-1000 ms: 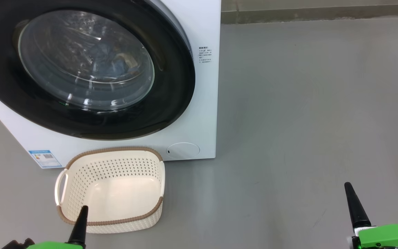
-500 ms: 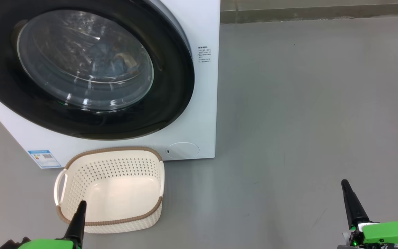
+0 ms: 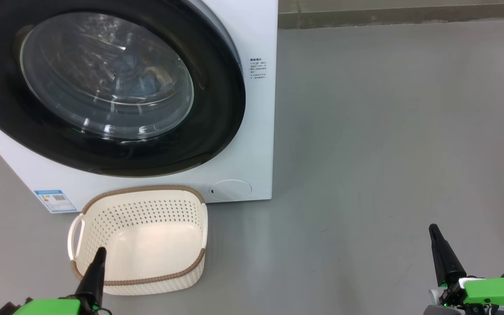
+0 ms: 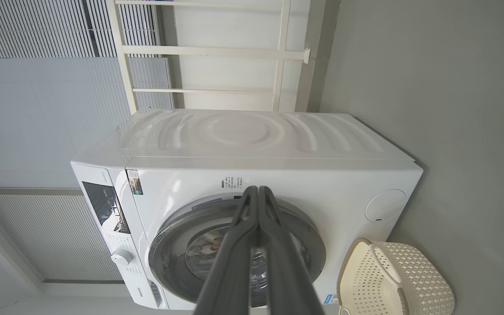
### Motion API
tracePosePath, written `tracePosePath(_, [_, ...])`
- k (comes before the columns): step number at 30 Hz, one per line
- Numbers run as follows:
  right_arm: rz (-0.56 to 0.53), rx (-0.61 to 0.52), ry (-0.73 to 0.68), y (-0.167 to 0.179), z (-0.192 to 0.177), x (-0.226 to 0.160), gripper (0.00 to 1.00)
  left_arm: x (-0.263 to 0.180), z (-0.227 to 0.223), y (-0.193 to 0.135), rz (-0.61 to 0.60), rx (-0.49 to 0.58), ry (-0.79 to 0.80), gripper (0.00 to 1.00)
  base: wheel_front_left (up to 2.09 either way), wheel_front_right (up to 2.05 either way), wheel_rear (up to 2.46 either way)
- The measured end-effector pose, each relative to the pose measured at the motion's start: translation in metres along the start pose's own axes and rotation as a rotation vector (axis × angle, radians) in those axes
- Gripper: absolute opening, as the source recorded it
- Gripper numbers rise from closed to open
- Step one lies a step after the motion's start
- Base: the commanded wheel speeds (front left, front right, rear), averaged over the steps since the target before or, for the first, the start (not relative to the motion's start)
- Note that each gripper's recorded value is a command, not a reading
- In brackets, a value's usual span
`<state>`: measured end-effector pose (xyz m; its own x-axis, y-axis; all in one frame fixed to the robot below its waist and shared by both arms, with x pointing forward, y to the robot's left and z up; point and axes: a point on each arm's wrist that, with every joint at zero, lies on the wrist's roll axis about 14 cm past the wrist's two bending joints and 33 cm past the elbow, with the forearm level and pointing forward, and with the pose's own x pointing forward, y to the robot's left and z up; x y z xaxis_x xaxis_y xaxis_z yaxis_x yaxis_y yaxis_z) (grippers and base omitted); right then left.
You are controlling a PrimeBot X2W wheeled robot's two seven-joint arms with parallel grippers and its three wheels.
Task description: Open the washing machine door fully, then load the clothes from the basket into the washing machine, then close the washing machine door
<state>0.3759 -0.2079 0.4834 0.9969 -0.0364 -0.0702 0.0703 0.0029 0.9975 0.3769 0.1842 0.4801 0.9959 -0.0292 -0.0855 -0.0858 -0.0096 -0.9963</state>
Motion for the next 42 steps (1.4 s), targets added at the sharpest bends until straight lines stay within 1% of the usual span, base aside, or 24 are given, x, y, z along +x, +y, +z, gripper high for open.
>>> tracePosePath(3, [0.002,0.018,-0.002,0.0004,0.0001,0.0004,0.0,0.0,0.0008,-0.0001,0.0,-0.002,-0.001,0.0,0.0,0.0,0.0])
tracePosePath(42, [-0.001,0.018,-0.002,0.0,0.0001,0.0003,0.0,0.0001,0.0012,-0.0004,-0.001,-0.001,-0.002,0.0,0.0,0.0,0.0])
